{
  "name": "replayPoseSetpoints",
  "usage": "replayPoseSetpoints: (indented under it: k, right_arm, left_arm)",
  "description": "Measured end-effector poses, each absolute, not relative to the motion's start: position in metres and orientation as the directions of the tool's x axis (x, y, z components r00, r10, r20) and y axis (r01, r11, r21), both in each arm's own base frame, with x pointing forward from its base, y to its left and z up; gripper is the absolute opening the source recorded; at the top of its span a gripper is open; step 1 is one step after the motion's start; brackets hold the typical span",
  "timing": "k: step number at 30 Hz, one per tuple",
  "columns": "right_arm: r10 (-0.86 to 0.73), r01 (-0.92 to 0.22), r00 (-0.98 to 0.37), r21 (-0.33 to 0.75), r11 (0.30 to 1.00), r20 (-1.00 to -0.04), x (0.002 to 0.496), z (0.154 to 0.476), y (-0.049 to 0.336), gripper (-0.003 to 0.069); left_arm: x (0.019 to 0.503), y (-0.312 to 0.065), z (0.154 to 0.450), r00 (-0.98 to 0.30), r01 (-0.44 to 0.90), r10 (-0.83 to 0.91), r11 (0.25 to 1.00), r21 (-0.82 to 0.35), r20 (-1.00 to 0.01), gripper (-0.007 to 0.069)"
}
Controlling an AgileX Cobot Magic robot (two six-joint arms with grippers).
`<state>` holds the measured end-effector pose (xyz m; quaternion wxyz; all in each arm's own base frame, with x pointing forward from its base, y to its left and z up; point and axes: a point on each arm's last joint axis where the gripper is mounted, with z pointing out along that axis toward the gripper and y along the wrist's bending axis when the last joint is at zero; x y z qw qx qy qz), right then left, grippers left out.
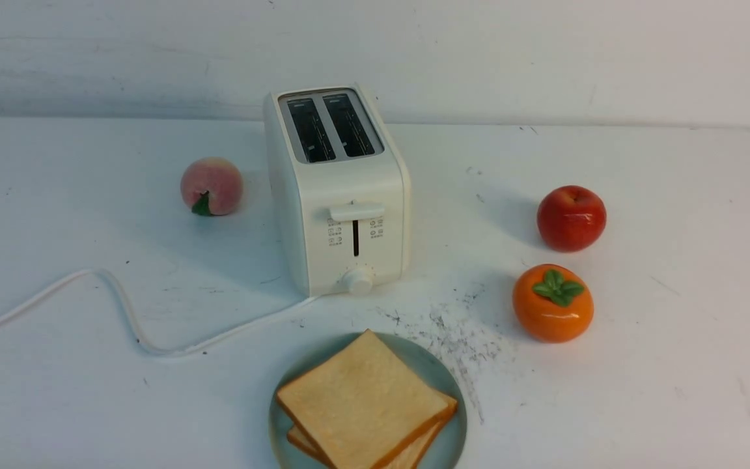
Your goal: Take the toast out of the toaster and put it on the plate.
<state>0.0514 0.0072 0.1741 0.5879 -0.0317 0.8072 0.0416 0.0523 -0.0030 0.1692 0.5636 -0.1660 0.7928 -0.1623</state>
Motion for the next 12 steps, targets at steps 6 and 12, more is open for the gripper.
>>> replayPoseSetpoints:
  k: [6, 12]
  right_arm:
    - [-0.002, -0.100, -0.307, 0.030, 0.995, -0.952, 0.0514, 0.1741, 0.0072, 0.0151]
    - [-0.002, -0.100, -0.307, 0.030, 0.995, -0.952, 0.0514, 0.1741, 0.0072, 0.0157]
  left_arm:
    - [0.0523, -0.0030, 0.1692, -0.310, -0.080, -0.446, 0.892, -0.444, -0.840, 0.0060]
    - [0.0523, -0.0030, 0.1692, -0.310, -0.080, -0.446, 0.892, -0.444, -0.840, 0.0072]
